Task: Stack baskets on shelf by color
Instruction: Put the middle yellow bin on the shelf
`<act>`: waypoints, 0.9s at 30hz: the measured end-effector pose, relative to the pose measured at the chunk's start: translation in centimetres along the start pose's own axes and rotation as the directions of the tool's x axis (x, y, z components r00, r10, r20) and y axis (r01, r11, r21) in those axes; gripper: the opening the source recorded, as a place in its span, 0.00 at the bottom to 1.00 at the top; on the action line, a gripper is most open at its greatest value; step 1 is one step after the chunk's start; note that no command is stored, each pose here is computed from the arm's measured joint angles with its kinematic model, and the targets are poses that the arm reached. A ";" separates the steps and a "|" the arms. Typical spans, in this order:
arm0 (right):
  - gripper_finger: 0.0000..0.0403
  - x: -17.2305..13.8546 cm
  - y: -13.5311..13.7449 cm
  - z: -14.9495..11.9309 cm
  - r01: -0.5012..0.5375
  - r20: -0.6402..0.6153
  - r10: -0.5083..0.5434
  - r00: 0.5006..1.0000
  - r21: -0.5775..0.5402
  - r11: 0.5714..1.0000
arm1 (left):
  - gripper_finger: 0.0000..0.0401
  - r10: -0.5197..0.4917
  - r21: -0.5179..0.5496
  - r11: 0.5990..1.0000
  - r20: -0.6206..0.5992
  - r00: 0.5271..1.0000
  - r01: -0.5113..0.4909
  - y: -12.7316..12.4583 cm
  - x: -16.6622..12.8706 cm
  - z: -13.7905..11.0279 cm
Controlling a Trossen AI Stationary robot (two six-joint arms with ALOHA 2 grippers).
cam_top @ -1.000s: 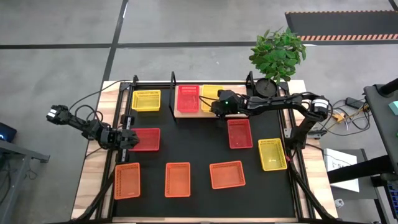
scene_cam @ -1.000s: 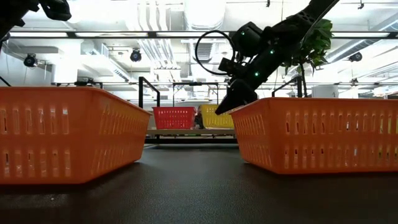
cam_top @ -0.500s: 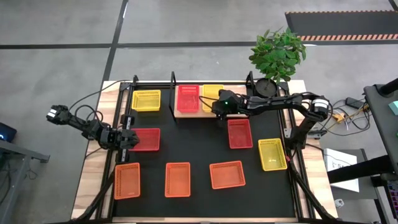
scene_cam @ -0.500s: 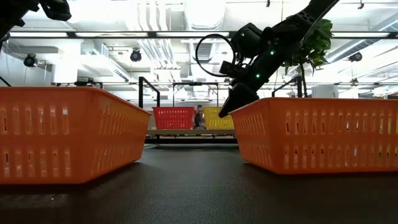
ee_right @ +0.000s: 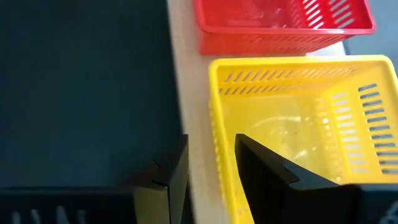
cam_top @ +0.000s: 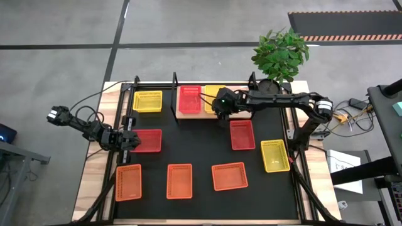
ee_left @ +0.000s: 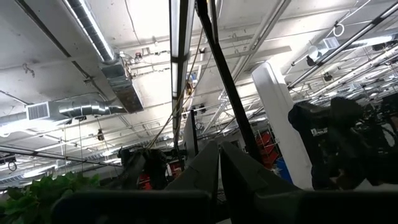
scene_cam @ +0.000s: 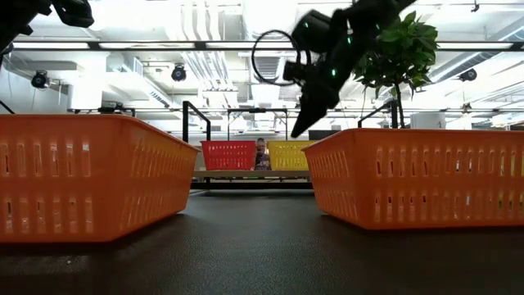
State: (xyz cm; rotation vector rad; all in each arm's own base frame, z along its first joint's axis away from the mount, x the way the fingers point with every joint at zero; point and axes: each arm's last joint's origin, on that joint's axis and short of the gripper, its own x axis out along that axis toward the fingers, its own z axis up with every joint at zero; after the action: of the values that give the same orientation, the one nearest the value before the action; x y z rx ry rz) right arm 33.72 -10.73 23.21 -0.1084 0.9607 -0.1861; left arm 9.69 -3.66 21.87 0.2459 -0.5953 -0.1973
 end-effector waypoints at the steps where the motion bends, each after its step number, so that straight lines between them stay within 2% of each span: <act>1: 0.30 -0.5 0.2 0.5 -0.009 -0.016 0.009 1.000 0.002 1.000 | 0.00 0.000 0.000 1.000 0.000 1.000 0.000 0.0 0.0 0.0; 5: 0.28 -2.5 0.4 2.0 0.006 -0.074 -0.007 0.997 -0.003 1.000 | 0.00 0.000 0.000 1.000 0.000 1.000 0.000 0.0 0.0 0.0; 8: 0.25 -3.3 -0.1 2.0 0.121 -0.146 -0.127 0.981 -0.046 0.992 | 0.00 0.000 0.000 1.000 0.000 1.000 0.000 0.0 0.0 0.0; 12: 0.15 -3.6 -1.0 0.9 0.255 -0.273 -0.278 0.921 -0.119 0.960 | 0.00 0.000 0.000 1.000 0.000 1.000 0.000 0.0 0.0 0.0; 16: 0.04 -3.0 -2.0 -0.5 0.264 -0.334 -0.290 0.897 -0.119 0.957 | 0.00 0.000 0.000 1.000 0.000 1.000 0.000 0.0 0.0 0.0; 22: 0.02 -1.7 -3.2 -1.5 0.284 -0.324 -0.304 0.896 -0.107 0.953 | 0.00 0.000 0.000 1.000 0.000 1.000 0.000 0.0 0.0 0.0; 27: 0.02 -1.1 -4.0 -1.6 0.270 -0.283 -0.283 0.916 -0.084 0.959 | 0.00 0.001 -0.001 1.000 0.003 1.000 -0.001 0.0 0.0 0.0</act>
State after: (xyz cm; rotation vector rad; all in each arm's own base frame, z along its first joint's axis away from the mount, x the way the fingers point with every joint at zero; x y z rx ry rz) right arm 31.34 -14.40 23.82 -0.2633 1.2446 -0.4529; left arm 9.68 -3.66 21.89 0.2446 -0.5982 -0.1971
